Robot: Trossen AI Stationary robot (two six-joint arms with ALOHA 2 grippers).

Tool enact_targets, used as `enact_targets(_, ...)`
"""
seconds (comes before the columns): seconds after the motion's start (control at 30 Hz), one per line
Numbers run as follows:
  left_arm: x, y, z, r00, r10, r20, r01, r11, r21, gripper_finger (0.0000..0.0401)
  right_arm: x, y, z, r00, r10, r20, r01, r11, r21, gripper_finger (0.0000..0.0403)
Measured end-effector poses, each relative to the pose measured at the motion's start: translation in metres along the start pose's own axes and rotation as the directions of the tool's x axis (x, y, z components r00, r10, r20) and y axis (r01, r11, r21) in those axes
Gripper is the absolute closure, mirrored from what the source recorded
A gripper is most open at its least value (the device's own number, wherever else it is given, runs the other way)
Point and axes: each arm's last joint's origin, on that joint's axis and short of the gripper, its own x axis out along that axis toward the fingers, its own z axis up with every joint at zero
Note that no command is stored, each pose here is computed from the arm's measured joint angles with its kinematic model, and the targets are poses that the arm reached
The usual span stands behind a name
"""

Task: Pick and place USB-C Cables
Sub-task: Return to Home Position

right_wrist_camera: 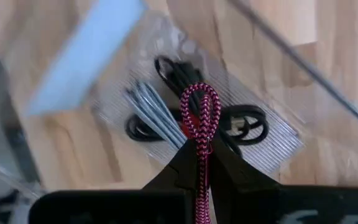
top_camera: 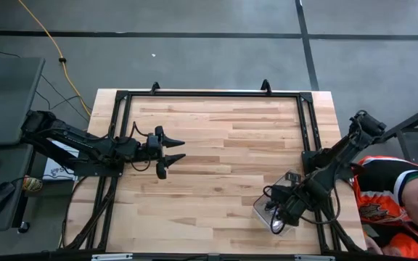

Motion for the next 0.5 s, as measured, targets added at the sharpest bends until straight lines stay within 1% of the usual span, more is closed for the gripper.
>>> enact_targets(0.1, 0.000, 0.000, 0.000, 1.000, 0.000, 0.000, 0.000, 1.000, 0.000, 0.0190, 0.014, -0.004, -0.005, 0.999, 0.000, -0.043, -0.004, 0.996, -0.094, 0.0395)
enact_targets(0.17, 0.000, 0.000, 0.000, 1.000, 0.000, 0.000, 0.000, 1.000, 0.000, 0.0190, 0.022, -0.006, -0.007, 0.998, 0.011, -0.063, -0.019, 0.991, -0.131, 0.0395)
enact_targets(0.3, 0.000, 0.000, 0.000, 1.000, 0.000, 0.000, 0.000, 1.000, 0.000, 0.0190, 0.034, -0.010, -0.011, 0.997, 0.005, -0.071, -0.015, 0.989, -0.148, 0.0395)
enact_targets(0.5, 0.000, 0.000, 0.000, 1.000, 0.000, 0.000, 0.000, 1.000, 0.000, 0.0190, 0.046, -0.016, -0.016, 0.996, -0.008, -0.087, -0.003, 0.992, -0.126, 0.0394)
